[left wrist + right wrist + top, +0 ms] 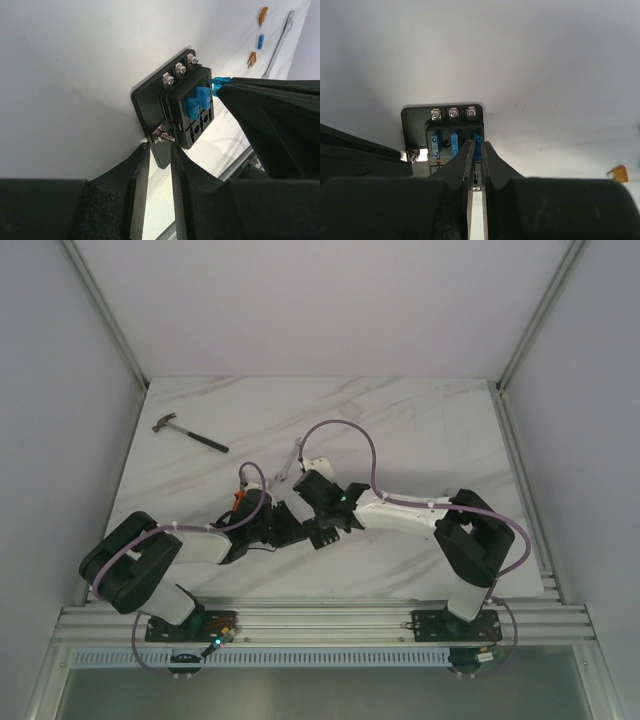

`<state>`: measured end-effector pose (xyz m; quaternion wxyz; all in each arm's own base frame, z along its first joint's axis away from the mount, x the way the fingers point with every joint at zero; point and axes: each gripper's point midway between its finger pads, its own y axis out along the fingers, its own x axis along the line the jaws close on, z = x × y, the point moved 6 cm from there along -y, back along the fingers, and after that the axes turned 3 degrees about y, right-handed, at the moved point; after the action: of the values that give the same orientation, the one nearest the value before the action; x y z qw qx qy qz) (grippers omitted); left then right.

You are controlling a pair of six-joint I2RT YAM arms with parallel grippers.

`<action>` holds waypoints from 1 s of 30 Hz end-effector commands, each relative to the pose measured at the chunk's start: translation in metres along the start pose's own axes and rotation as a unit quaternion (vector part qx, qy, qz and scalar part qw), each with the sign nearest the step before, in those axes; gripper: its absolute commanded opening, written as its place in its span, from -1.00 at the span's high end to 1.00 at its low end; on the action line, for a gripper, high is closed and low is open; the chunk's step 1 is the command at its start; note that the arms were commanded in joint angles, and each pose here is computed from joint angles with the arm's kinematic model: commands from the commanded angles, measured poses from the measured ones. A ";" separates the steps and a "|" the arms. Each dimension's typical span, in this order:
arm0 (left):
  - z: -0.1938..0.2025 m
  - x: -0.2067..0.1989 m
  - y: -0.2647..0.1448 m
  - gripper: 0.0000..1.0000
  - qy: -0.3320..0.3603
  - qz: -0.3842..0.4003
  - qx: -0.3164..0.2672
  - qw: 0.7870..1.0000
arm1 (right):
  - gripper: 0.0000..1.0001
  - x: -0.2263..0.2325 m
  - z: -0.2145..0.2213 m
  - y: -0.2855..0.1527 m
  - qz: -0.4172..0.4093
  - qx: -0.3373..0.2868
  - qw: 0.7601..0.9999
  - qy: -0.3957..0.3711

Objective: Snap on the fuse box
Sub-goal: Install the fuse at the fuse box base.

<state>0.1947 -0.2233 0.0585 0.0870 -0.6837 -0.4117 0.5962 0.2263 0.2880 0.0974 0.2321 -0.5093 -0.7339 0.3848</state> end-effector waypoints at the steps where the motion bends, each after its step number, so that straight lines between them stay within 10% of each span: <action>1: -0.003 0.001 0.001 0.36 0.000 -0.006 -0.007 1.000 | 1.00 0.003 -0.002 -0.001 0.005 -0.001 1.000 -0.014; 23: -0.001 0.002 0.000 0.36 -0.001 -0.007 -0.006 1.000 | 1.00 0.009 -0.002 0.004 0.005 0.000 0.999 -0.031; 30: -0.002 0.003 0.000 0.36 -0.002 -0.007 -0.006 1.000 | 0.72 0.012 -0.007 -0.005 -0.016 -0.009 1.000 -0.020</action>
<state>0.1948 -0.2234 0.0586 0.0868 -0.6837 -0.4117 0.5962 0.2263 0.2910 0.0929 0.2106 -0.5014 -0.7358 0.4035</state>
